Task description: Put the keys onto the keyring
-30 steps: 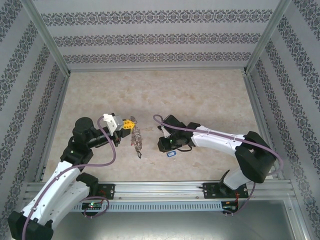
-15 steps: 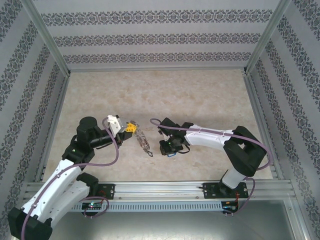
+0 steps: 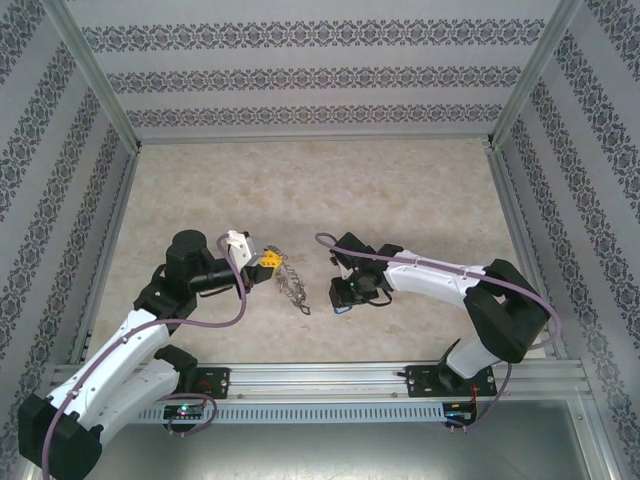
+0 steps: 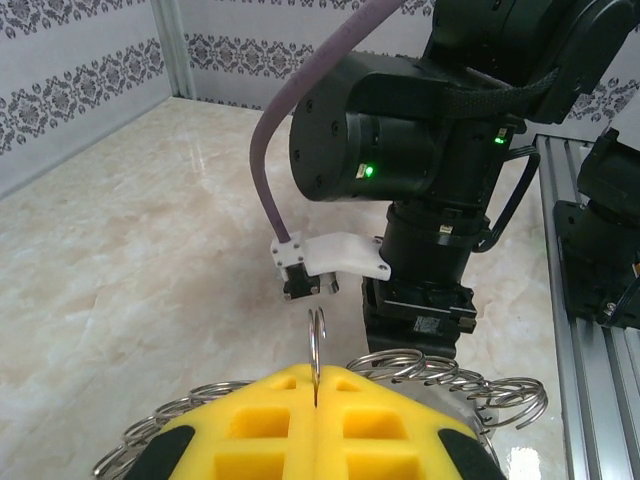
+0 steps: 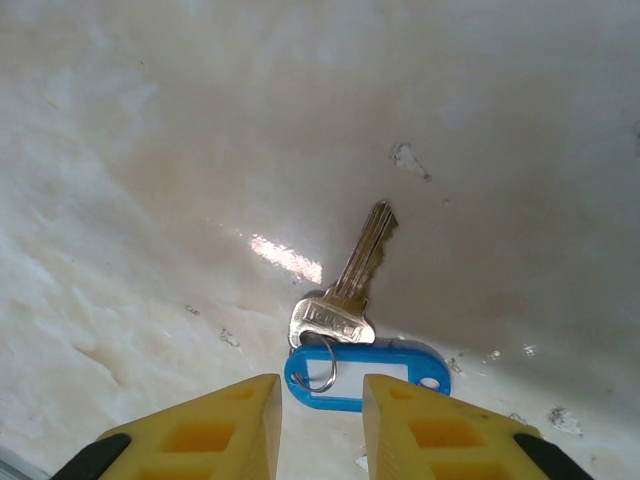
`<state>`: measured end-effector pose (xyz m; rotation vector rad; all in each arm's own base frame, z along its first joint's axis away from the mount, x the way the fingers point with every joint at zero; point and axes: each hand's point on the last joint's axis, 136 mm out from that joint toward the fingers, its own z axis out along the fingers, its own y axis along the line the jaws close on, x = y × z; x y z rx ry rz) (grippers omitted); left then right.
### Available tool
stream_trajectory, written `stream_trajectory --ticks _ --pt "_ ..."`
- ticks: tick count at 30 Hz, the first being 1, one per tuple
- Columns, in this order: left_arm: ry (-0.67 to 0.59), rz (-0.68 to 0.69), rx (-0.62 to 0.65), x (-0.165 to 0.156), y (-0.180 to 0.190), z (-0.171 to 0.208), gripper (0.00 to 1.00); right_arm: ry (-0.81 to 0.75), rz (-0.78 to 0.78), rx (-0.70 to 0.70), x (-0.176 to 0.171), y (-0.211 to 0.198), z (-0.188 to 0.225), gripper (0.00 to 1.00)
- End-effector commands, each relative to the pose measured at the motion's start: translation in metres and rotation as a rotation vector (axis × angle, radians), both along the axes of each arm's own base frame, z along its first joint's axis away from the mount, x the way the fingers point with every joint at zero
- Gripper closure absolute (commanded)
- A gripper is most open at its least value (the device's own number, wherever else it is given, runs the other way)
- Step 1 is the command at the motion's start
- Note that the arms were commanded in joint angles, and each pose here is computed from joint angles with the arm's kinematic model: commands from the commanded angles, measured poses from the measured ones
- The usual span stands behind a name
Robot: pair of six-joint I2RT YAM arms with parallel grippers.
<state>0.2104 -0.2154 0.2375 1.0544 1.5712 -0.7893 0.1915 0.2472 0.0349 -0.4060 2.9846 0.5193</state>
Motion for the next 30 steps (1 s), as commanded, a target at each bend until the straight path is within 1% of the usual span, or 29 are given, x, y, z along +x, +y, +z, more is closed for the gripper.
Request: stream_trajectory --ticks 1,4,8,13,15,16,20,25,27,30 --pt "-0.050 -0.037 -0.035 -0.005 -0.006 0.010 1.00 0.049 0.029 -0.013 -0.007 0.004 -0.010 0.72" --pt "-0.045 -0.035 -0.029 -0.005 -0.006 0.008 1.00 0.068 0.035 -0.044 -0.007 0.005 -0.018 0.72" --pt "-0.041 -0.036 -0.021 -0.004 -0.007 0.005 1.00 0.069 0.051 -0.033 -0.006 0.014 -0.022 0.74" --pt "-0.036 -0.031 -0.017 -0.004 -0.006 0.004 1.00 0.053 0.051 -0.070 -0.004 0.013 -0.020 0.82" --pt "-0.037 -0.028 -0.017 -0.004 -0.006 0.003 1.00 0.031 0.051 -0.062 -0.001 0.014 -0.015 0.90" --pt "-0.036 -0.026 -0.016 -0.003 -0.006 0.003 1.00 0.023 0.051 -0.051 0.000 0.017 -0.012 0.92" --pt "-0.036 -0.020 -0.020 -0.002 -0.006 0.004 1.00 -0.006 0.061 -0.015 0.003 0.023 0.001 0.92" --pt "-0.037 -0.017 -0.020 -0.001 -0.006 0.005 1.00 -0.035 0.060 -0.008 0.006 0.023 0.010 0.93" --pt "-0.036 -0.015 -0.018 -0.001 -0.006 0.004 1.00 -0.039 0.060 0.000 0.007 0.024 0.012 0.94" --pt "-0.032 -0.011 -0.015 0.000 -0.005 0.002 1.00 -0.018 0.065 -0.010 0.006 0.025 0.006 0.91"
